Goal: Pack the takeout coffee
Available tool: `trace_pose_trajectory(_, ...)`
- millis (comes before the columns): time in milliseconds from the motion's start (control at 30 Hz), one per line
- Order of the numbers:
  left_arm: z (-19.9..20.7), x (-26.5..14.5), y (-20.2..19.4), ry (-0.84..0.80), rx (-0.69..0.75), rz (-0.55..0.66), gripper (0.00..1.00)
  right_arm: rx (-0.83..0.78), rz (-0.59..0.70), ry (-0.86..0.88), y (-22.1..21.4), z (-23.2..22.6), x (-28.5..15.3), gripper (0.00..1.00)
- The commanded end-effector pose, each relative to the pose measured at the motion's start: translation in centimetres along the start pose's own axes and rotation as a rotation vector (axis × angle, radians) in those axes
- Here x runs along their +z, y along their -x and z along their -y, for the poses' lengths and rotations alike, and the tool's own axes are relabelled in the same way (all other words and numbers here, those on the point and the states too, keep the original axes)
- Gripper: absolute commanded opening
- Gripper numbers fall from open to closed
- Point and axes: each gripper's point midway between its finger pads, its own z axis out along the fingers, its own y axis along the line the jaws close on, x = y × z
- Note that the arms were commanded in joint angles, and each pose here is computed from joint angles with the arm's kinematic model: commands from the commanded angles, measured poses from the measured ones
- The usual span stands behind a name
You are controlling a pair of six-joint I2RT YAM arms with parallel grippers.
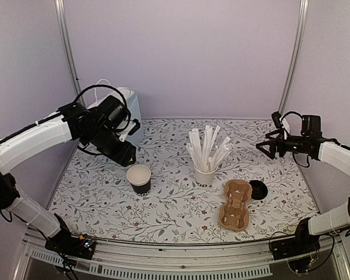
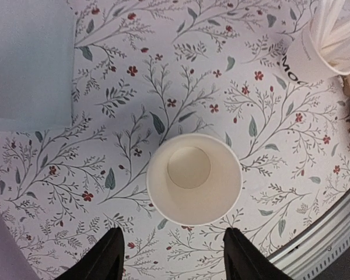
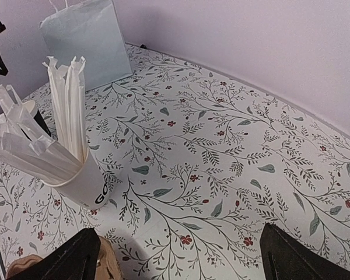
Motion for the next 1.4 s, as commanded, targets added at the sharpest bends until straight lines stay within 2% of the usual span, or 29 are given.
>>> trace_pose_trajectory(0, 1.5, 3.0, -3.8, -0.093, -0.118, -0.145, 0.59, -0.009, -0.001, 0.03, 0.6, -0.3, 0.2, 0.99)
trace_pose_trajectory(133, 1.0, 5.6, -5.3, -0.069, -0.147, -0.222, 0.54, -0.014, -0.001, 0.03, 0.6, -0.4, 0.1, 0.99)
trace_pose_trajectory(400, -0.9, 8.4, -5.5, -0.041, -0.222, -0.265, 0.46, -0.023, -0.002, 0.019, 0.6, -0.2, 0.0, 0.99)
trace_pose_trajectory(533, -1.4, 9.0, -4.6, -0.038, -0.233, -0.248, 0.34, -0.021, -0.004, 0.016, 0.6, -0.2, 0.1, 0.99)
trace_pose_trajectory(667, -1.2, 9.9, -4.4, -0.041, -0.214, -0.266, 0.26, -0.017, -0.008, 0.021, 0.4, -0.1, 0.2, 0.99)
trace_pose_trajectory(733, -1.2, 10.3, -4.7, -0.034, -0.208, -0.293, 0.15, -0.012, -0.009, 0.023, 0.5, -0.1, 0.2, 0.99)
trace_pose_trajectory(800, -0.9, 10.4, -4.6, -0.037, -0.188, -0.3, 0.0, -0.006, -0.01, 0.025, 0.5, -0.1, 0.2, 0.99)
trace_pose_trajectory(967, 0.4, 9.2, -4.2, -0.025, -0.099, -0.32, 0.0, -0.025, -0.059, 0.076, 0.6, -1.2, -0.4, 0.98)
trace_pose_trajectory(1100, 3.5, 7.7, -4.5, -0.049, 0.051, -0.357, 0.0, -0.089, -0.251, 0.062, -2.5, -0.6, -0.7, 0.88)
trace_pose_trajectory(1200, 7.1, 6.6, -4.5, -0.14, 0.124, -0.35, 0.0, -0.097, -0.367, 0.034, -6.2, -0.4, -1.1, 0.79)
trace_pose_trajectory(1267, 9.5, 6.3, -4.7, -0.2, 0.163, -0.347, 0.0, -0.088, -0.399, 0.07, -8.1, -1.7, -1.5, 0.69)
trace_pose_trajectory(1367, 11.9, 6.3, -5.0, -0.231, 0.21, -0.352, 0.01, -0.112, -0.442, 0.137, -10.8, -3.9, -2.3, 0.61)
